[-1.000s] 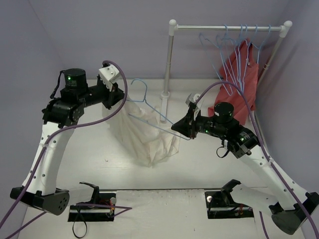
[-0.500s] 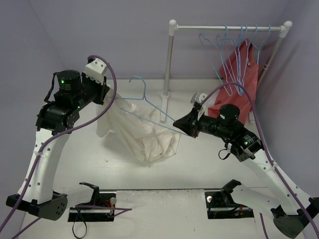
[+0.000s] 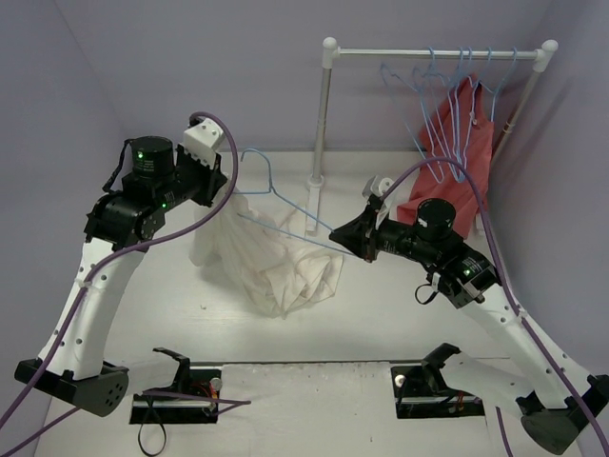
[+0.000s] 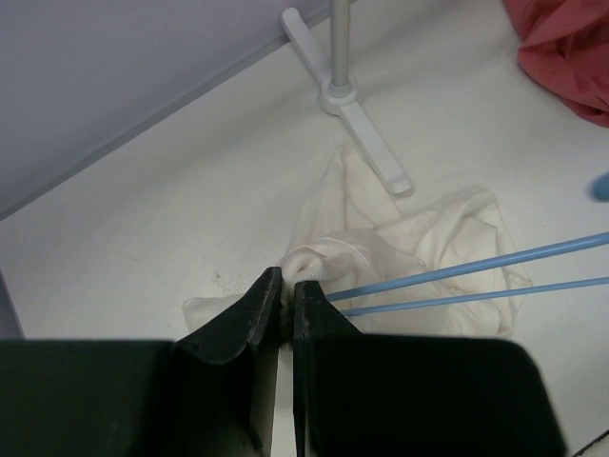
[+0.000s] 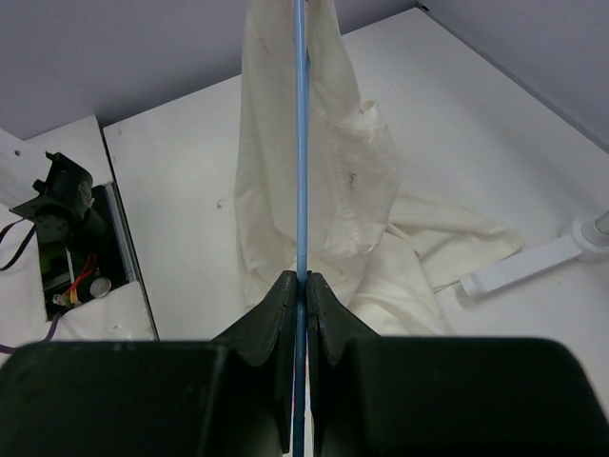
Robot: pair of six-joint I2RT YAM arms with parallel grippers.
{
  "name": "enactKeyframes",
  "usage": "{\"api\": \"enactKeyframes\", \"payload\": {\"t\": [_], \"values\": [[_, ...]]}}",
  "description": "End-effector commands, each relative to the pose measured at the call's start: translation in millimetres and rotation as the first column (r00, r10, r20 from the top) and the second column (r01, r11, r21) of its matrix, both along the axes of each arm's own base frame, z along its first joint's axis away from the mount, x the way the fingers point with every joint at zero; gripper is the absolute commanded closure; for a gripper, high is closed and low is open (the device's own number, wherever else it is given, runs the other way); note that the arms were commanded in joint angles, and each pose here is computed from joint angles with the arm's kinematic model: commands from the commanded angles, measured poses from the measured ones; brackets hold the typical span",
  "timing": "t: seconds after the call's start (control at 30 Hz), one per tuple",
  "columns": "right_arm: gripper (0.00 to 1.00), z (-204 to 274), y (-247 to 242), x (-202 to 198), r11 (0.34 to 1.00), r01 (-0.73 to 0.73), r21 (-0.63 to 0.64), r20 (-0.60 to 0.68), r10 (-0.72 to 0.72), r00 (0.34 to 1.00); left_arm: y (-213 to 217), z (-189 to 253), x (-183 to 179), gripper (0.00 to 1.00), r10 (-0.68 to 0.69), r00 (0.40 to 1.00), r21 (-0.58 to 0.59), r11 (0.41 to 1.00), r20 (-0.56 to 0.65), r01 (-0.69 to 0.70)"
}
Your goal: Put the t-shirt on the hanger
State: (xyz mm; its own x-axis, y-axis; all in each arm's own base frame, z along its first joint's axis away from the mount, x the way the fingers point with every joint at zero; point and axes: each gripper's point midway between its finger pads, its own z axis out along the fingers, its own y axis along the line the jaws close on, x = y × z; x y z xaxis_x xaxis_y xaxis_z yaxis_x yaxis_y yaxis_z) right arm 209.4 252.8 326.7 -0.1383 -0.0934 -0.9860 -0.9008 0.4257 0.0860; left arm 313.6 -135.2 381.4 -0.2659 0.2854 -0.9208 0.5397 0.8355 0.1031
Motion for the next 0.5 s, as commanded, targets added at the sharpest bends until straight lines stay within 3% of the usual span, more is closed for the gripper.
{"api": "enactKeyframes", "payload": {"t": [0.0, 0.3, 0.47], "values": [[1.00, 48, 7, 6, 0.995, -0.012, 0.097, 0.138, -0.001, 0.990, -15, 42, -7, 1.00, -0.048, 0.994, -0.083, 0.995, 0.094, 0.056], [1.00, 93, 11, 15, 0.982, -0.009, 0.189, 0.239, -0.037, 0.970, -22, 64, -18, 0.98, 0.019, 0.992, -0.133, 0.991, 0.124, -0.002], [1.00, 120, 9, 16, 0.964, -0.009, 0.265, 0.284, -0.070, 0.956, 6, 93, -11, 0.98, 0.202, 0.964, -0.188, 0.967, 0.171, -0.169]]}}
